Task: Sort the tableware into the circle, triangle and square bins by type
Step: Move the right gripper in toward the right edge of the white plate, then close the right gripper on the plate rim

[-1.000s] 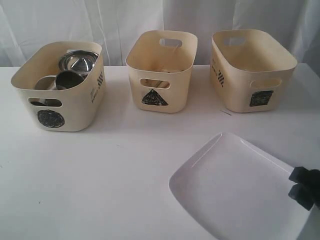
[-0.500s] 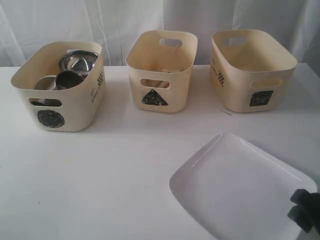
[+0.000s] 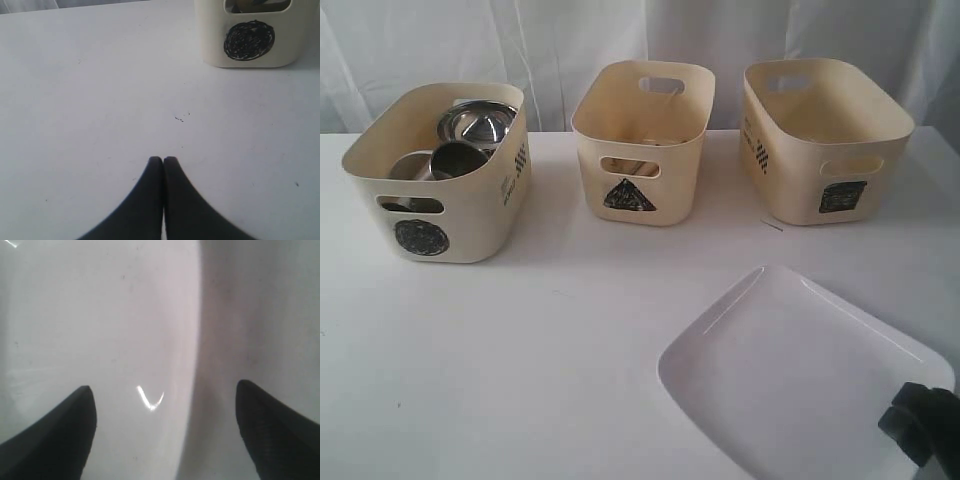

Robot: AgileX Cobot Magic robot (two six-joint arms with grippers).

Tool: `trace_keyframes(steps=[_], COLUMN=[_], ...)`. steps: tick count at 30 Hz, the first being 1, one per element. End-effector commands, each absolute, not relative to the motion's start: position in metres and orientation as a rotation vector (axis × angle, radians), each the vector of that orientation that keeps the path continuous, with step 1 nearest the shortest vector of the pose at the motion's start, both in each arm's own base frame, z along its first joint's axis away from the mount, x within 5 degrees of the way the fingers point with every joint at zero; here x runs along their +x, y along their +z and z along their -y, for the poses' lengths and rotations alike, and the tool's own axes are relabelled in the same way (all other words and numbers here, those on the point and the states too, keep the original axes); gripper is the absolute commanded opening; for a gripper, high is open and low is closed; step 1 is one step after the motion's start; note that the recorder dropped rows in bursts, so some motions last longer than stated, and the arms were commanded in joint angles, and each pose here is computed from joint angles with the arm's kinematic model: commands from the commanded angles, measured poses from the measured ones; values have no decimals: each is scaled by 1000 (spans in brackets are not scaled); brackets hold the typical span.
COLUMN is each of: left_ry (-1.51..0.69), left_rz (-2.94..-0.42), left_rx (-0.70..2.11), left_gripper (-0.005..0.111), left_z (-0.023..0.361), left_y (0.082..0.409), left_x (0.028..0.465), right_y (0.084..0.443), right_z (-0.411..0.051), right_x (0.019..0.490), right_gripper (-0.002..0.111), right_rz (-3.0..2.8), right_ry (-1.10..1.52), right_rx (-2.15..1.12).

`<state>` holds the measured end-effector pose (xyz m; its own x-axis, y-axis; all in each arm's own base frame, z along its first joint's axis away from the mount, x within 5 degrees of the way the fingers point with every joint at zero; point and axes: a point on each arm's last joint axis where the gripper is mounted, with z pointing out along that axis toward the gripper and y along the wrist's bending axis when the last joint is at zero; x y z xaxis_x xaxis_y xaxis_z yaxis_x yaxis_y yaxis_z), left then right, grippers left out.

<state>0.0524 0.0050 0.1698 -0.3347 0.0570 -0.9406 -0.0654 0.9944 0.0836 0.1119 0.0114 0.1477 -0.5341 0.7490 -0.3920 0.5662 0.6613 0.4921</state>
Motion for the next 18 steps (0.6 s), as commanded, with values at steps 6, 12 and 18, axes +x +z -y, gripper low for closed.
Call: trace_keyframes(steps=[6,12,18], left_ry=[117,117,117], left_rz=[-1912,-1912,-1912], left_rx=[-14,-14,-14], left_gripper=[0,0,0], left_z=[-5,-5,-5], left_y=[168,168,168], left_x=[52,52,52], right_y=[146,140,141], right_z=[-12,-12,-12], right_x=[111,106,108], right_gripper=[72,72,72], right_rz=[-2292,-2297,-2282], right_ry=[416,424,442], right_rx=[1009,1006,996])
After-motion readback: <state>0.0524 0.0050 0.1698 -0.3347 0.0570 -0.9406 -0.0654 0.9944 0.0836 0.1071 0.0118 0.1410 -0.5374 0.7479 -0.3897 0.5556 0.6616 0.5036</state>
